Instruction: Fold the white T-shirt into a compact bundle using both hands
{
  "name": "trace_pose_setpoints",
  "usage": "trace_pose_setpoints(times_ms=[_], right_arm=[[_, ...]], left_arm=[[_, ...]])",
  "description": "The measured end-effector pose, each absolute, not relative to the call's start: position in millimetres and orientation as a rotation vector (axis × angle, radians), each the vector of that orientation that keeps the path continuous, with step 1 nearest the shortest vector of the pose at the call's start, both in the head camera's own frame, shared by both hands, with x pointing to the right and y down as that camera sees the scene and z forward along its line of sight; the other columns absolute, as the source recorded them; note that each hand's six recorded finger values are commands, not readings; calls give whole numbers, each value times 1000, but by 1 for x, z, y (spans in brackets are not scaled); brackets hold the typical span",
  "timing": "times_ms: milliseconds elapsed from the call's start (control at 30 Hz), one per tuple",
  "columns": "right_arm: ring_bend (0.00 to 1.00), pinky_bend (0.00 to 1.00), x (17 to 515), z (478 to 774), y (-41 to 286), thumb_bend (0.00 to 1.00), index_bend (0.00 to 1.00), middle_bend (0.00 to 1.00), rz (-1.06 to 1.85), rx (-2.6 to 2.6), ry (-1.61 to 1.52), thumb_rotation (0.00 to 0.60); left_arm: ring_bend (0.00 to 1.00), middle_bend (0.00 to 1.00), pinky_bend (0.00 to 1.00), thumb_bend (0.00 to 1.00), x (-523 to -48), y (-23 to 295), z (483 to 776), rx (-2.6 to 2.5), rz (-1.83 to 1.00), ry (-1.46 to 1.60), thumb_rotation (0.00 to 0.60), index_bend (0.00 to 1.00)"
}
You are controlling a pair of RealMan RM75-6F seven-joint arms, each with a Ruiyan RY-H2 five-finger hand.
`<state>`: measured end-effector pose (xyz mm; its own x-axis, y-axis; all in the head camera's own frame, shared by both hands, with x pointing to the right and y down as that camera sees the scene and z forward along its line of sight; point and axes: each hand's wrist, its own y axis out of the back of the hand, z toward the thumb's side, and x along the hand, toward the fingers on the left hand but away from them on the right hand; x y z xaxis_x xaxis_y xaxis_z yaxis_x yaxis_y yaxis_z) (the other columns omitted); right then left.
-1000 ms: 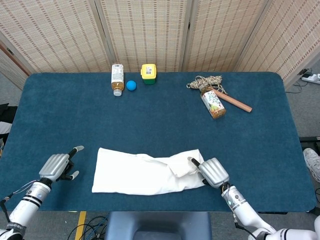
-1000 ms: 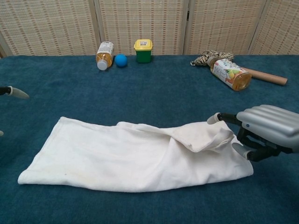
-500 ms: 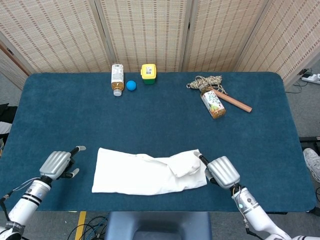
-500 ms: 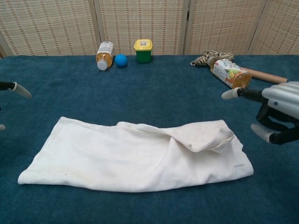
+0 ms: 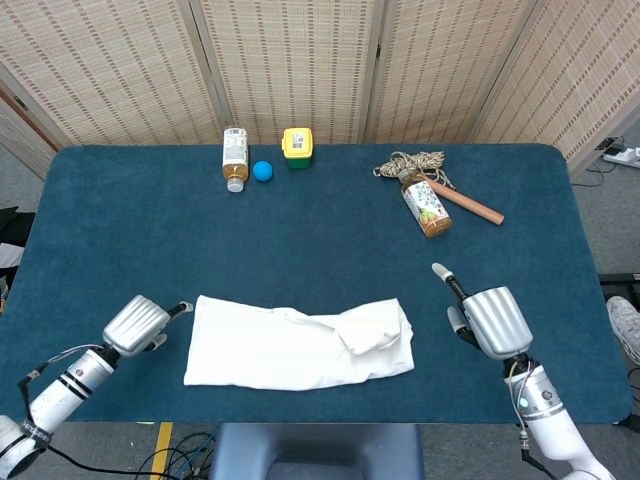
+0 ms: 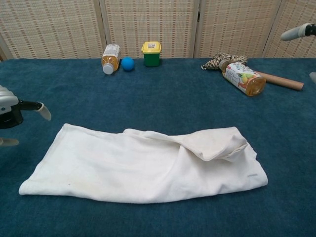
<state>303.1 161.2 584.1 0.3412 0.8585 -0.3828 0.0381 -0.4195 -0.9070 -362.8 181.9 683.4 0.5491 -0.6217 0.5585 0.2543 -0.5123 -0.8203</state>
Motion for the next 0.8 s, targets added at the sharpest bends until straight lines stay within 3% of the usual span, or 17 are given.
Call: trace_pose_setpoints(times_ms=[800], right_arm=[[972,986,330,580,166,539,85,897,1276,-1696,-878,600]], left_arm=[[818,914,934,200,-331,202,729,-1687,-882,164,600,316]])
